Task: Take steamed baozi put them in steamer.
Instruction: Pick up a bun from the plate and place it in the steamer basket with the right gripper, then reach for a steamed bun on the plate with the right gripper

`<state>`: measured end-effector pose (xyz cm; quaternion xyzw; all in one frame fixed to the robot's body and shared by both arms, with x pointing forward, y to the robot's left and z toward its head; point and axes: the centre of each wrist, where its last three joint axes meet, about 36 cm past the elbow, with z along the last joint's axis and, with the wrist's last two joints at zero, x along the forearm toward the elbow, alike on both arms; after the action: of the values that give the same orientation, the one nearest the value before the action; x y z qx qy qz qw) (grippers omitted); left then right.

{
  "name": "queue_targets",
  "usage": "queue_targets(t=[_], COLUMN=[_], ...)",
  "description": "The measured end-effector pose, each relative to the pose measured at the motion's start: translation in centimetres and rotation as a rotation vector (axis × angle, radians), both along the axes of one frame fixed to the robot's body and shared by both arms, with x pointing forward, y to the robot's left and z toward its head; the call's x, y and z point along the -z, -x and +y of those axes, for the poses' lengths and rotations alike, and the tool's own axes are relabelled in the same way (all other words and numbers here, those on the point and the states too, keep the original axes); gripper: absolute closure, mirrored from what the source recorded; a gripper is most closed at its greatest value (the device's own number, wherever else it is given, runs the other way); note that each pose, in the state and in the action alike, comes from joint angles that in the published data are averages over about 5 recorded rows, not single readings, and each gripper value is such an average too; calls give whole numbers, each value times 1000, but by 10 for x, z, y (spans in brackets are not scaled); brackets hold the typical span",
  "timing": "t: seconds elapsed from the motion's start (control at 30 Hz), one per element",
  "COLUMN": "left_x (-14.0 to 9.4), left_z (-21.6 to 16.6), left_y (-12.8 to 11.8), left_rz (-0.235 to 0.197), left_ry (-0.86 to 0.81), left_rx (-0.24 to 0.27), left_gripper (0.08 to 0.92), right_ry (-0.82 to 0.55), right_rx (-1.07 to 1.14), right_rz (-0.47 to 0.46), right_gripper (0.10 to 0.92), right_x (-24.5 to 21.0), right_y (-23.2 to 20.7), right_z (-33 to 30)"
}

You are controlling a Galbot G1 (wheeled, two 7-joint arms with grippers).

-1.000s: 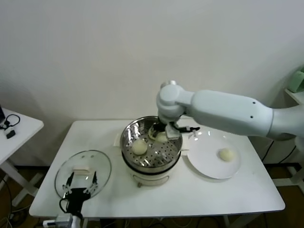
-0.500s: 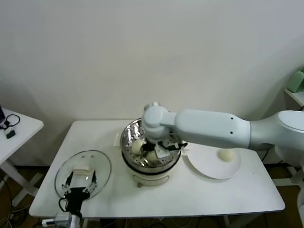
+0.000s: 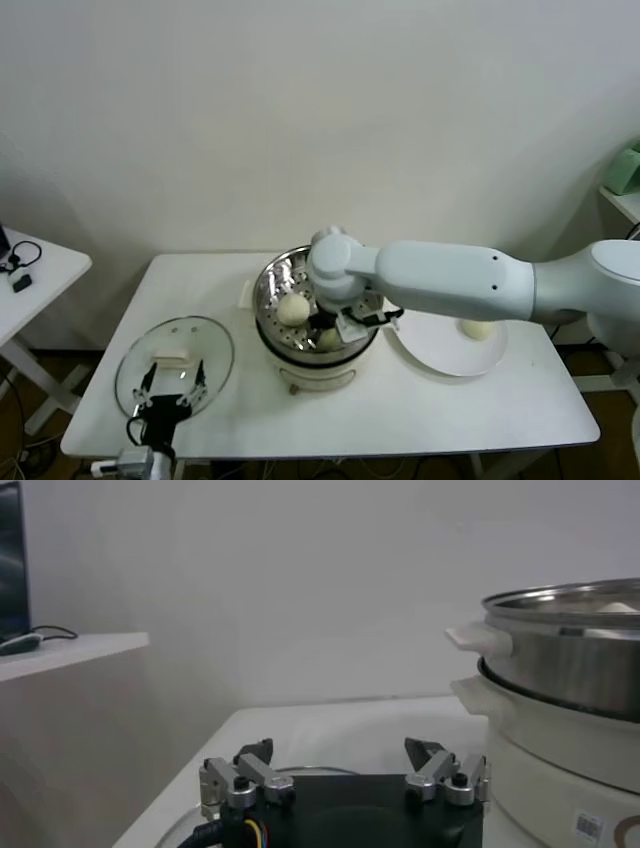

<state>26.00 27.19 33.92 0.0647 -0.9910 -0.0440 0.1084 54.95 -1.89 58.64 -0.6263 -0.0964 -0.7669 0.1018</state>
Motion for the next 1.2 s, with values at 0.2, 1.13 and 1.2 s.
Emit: queue_targets(t=[0.2,1.13,1.2], left_x=[1,-7,-7], left_z=[0,-5,-4], left_y=[-1,-13,-14], left_rz=[1,-17,-18], left_ry=[1,17,18], left_rx=[-1,13,14], left_gripper=[177,177,177], right_ry=[-5,-101,-128], right_rx=[2,289,408], right_rz=[11,30,53], right_gripper=[267,200,200], right_x=[3,-95,-104], right_y=[-3,-68,-77], right_z=[-2,-73,-94])
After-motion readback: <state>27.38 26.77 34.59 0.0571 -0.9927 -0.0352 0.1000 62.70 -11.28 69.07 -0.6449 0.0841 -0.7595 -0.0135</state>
